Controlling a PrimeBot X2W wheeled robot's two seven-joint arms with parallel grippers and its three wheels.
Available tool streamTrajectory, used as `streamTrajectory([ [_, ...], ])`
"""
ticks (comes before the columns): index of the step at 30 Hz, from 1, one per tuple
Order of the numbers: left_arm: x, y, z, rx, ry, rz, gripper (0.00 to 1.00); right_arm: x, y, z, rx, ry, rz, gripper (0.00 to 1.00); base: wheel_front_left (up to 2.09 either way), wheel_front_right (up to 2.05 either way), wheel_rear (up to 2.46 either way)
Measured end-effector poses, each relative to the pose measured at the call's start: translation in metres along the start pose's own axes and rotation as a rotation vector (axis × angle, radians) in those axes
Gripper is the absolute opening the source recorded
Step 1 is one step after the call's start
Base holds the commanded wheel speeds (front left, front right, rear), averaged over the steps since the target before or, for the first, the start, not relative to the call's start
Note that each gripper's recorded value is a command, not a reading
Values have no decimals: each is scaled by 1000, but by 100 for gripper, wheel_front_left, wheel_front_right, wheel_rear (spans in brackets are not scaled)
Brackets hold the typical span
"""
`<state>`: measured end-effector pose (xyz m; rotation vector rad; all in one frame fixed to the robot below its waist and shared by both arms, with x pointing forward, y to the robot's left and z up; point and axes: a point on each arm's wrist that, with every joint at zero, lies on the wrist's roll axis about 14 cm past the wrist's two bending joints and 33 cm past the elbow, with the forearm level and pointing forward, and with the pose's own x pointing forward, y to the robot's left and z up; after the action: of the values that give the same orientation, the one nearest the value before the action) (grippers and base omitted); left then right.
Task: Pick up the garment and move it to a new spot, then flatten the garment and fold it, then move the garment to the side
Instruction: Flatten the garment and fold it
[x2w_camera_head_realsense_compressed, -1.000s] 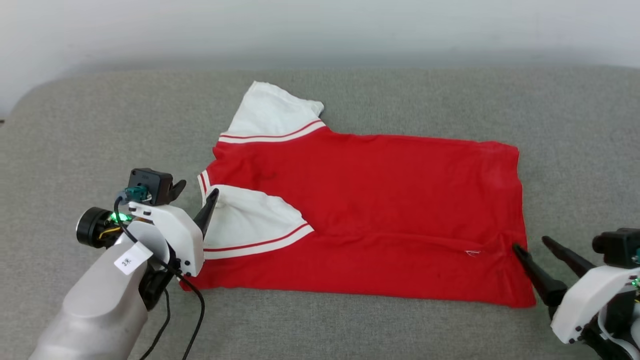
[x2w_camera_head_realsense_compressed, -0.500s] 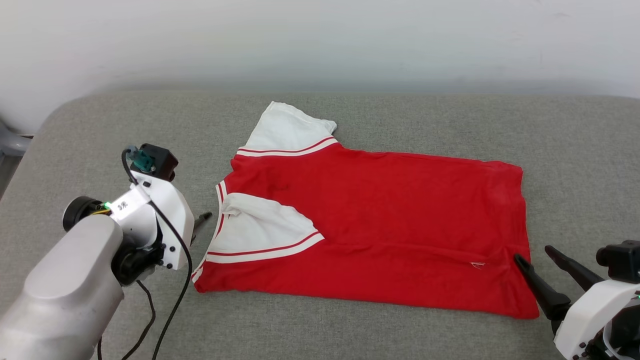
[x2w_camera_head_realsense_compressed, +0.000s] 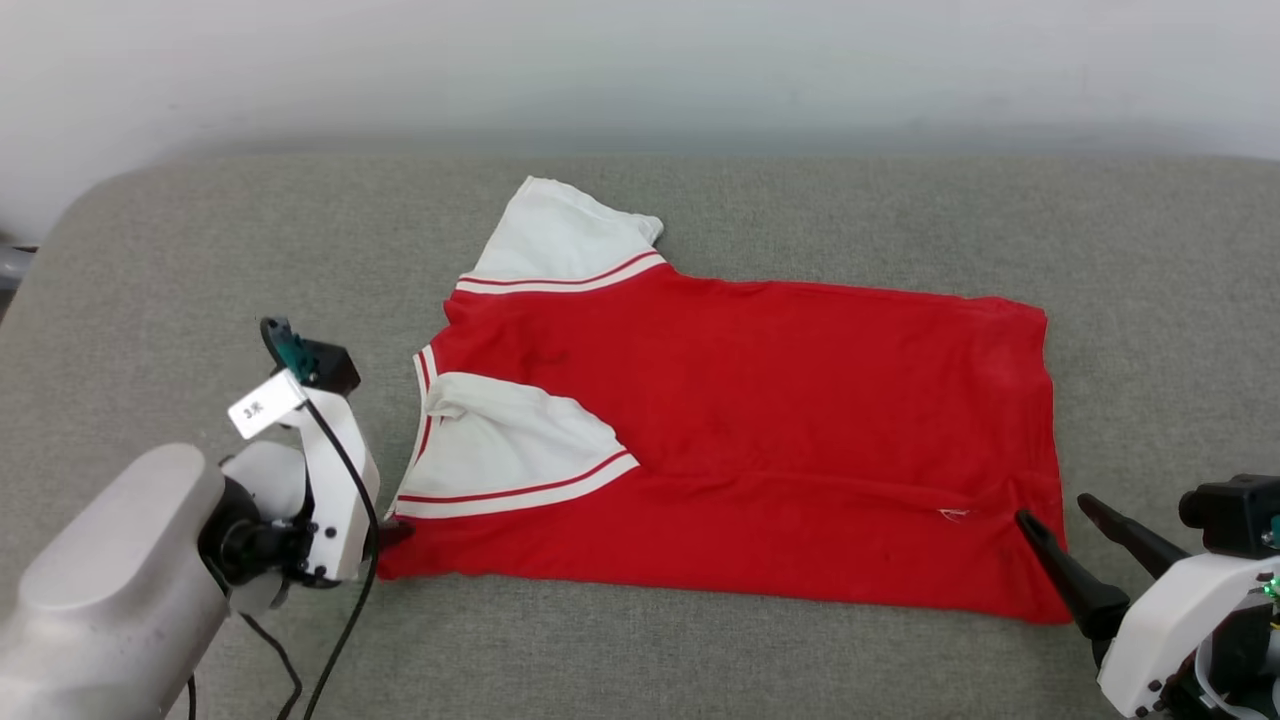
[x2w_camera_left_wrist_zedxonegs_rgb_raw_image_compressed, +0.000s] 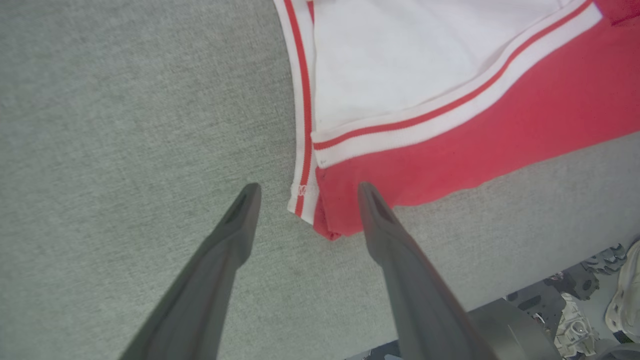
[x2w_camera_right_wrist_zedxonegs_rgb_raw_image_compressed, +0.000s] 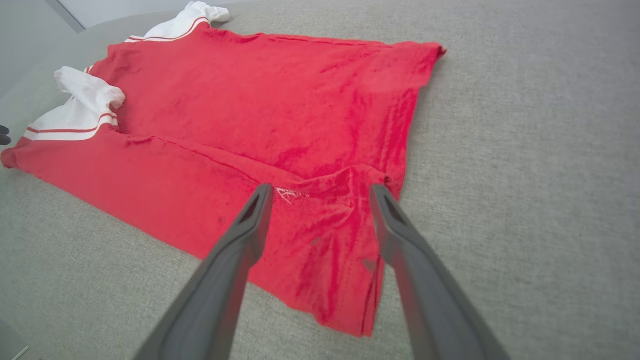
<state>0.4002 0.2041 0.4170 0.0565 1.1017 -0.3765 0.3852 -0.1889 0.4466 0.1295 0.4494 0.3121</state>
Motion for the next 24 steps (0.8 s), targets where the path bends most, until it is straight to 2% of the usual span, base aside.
streamTrajectory([
  [6,22,-2,-32,-23,125,-22,100,5,-4,-10,18,32,-11,100,0,0,0],
  [11,33,-6,-39,-36,136,-36,100,7,-7,-14,31,40,-18,100,0,0,0],
  [12,34,-6,-39,-35,136,-36,58,7,-7,-15,33,43,-19,100,0,0,0],
  [13,34,-6,-40,-34,136,-36,6,7,-8,-15,32,43,-20,100,0,0,0],
  [14,34,-7,-40,-32,128,-37,0,7,-8,-14,31,39,-21,100,0,0,0],
  [21,28,-14,-31,9,29,-42,0,2,-13,8,-24,-10,-26,100,0,0,0],
  [24,16,-18,-15,44,-75,-47,0,-5,-20,34,-95,-40,-41,100,0,0,0],
])
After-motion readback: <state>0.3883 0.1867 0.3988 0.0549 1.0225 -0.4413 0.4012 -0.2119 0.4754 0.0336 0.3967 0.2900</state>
